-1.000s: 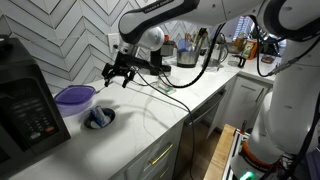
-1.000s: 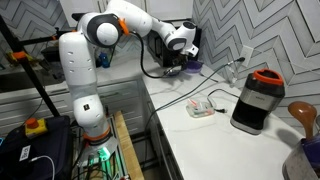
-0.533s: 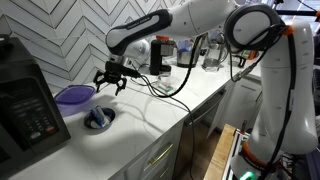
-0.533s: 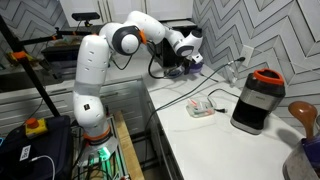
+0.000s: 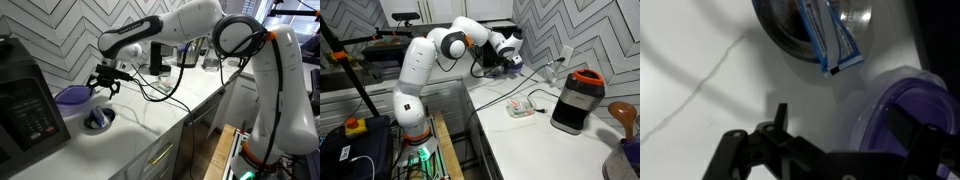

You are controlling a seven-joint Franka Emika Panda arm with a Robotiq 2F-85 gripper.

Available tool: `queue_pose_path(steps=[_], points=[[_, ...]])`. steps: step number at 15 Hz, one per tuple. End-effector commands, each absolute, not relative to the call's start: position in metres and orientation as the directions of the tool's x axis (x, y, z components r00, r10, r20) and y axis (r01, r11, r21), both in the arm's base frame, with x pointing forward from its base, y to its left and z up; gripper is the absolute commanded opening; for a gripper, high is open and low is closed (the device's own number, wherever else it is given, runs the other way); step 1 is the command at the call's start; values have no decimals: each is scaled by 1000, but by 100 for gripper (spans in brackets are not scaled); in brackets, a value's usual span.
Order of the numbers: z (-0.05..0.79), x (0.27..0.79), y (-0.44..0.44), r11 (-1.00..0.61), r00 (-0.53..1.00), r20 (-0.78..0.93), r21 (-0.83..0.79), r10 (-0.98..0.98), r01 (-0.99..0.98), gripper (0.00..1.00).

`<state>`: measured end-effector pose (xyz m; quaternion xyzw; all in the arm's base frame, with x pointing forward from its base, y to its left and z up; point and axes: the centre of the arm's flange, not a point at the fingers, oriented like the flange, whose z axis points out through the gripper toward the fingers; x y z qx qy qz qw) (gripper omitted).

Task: Put the dark blue lid on the right side of the counter

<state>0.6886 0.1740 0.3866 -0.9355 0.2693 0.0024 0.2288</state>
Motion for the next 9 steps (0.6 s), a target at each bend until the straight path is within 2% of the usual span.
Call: queue_pose_path(steps=[1,9], points=[[374,708,179,-729,835,-95,-441,-542,-523,100],[359,727,182,-686,783,-143,-405,-605,-605,95]])
